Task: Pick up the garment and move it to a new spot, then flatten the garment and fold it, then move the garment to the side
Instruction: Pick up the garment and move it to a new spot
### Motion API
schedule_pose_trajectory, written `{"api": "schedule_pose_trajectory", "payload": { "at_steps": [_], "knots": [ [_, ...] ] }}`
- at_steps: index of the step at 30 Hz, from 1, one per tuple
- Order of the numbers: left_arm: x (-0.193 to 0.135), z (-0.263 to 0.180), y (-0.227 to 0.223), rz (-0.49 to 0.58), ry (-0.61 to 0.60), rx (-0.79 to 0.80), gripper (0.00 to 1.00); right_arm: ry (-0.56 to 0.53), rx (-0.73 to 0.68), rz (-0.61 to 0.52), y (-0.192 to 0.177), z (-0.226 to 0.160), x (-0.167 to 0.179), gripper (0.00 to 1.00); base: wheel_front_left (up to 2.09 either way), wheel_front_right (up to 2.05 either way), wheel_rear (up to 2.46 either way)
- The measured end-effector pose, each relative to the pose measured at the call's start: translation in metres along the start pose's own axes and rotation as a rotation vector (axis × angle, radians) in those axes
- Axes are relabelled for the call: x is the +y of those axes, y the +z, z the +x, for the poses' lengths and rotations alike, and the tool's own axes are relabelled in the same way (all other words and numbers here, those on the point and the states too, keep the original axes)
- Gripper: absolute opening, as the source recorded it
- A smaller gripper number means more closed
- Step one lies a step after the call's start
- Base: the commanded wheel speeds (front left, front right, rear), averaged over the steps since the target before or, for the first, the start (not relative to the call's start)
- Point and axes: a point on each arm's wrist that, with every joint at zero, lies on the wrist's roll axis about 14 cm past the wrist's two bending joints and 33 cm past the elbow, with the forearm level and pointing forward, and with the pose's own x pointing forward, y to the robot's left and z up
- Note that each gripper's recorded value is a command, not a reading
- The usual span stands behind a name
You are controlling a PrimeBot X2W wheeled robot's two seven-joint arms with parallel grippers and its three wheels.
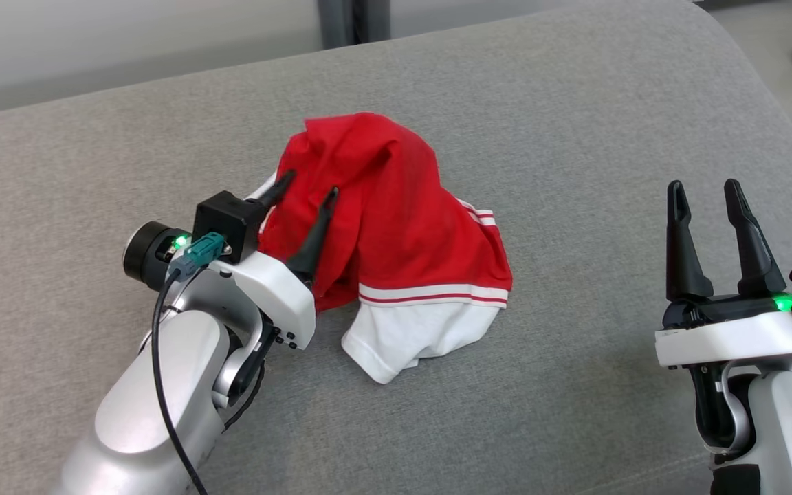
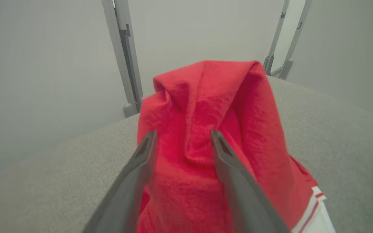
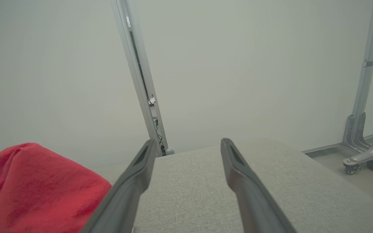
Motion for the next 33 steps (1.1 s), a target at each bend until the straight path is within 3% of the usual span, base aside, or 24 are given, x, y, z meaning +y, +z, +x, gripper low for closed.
{"api": "schedule_pose_trajectory", "payload": {
  "at_steps": [7, 13, 19, 25, 33],
  "knots": [
    [0.039, -0.029, 0.048, -0.050, 0.139, -0.201, 1.00, 0.071, -0.002, -0.008, -0.002, 0.007, 0.026, 1.00, 0.00, 0.00, 0.00],
    [0.087, -0.082, 0.085, -0.052, 0.325, -0.367, 1.00, 0.134, 0.005, -0.025, -0.004, 0.003, 0.048, 1.00, 0.00, 0.00, 0.00],
    [0.110, -0.139, 0.067, -0.015, 0.457, -0.353, 1.00, 0.191, 0.016, -0.088, -0.008, -0.004, 0.065, 1.00, 0.00, 0.00, 0.00],
    [0.105, -0.180, 0.027, -0.075, 0.557, -0.298, 1.00, 0.213, 0.018, -0.096, -0.008, -0.009, 0.073, 1.00, 0.00, 0.00, 0.00],
    [0.082, -0.196, 0.018, -0.113, 0.584, -0.329, 1.00, 0.232, 0.027, -0.083, -0.010, -0.015, 0.080, 1.00, 0.00, 0.00, 0.00]
  ]
}}
